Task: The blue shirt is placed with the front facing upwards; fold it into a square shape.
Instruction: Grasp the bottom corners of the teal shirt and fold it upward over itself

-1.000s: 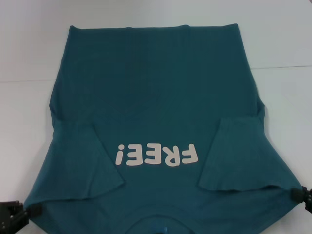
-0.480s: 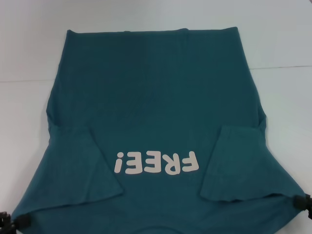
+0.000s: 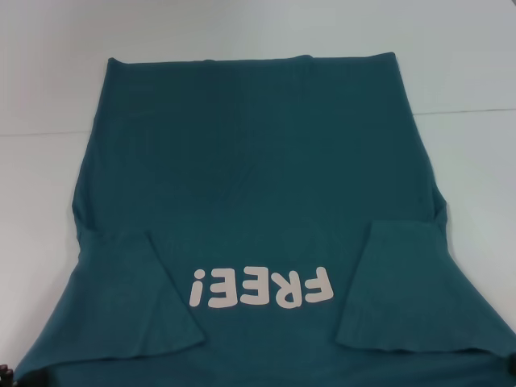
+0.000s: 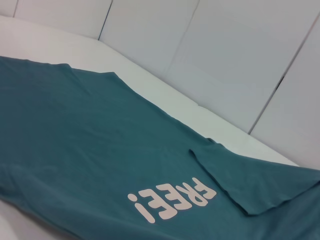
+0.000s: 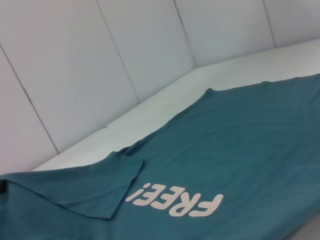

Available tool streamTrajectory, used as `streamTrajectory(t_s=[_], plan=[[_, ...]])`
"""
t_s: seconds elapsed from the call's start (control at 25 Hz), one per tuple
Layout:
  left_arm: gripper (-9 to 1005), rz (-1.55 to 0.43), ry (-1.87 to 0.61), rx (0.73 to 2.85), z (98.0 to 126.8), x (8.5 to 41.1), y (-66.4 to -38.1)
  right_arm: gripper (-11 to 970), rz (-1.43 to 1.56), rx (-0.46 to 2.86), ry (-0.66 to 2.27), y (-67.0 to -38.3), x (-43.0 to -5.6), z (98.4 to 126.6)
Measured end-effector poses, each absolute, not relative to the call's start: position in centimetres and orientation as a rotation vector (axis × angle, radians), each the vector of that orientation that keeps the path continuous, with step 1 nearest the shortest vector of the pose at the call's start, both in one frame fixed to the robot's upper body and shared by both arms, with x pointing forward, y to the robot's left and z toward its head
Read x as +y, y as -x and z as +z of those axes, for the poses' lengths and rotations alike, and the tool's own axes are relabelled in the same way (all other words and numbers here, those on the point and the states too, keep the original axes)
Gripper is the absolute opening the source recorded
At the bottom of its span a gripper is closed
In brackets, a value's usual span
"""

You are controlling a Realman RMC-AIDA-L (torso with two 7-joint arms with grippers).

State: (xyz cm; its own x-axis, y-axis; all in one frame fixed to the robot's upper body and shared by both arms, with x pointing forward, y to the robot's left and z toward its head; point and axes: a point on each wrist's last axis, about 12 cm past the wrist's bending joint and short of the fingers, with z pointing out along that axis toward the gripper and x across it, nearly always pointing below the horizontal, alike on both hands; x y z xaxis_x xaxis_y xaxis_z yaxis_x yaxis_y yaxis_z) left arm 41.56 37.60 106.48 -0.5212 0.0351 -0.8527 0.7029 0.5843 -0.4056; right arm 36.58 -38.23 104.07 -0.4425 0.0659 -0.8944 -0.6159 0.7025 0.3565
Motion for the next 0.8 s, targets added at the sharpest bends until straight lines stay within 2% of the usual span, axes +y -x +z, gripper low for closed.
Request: streamTrajectory(t_s=[0.2,0.8], plan=[[43,-0.982,-0.599,1.931,106.5,37.4,-41.6,43,0.830,1.878,0.420,-36.6,-38.2,104.0],[43,-0.993,-0.509,1.903,106.6,36.5,-44.2,44,0.821,1.864,0.402,-41.0,-37.3,104.1]])
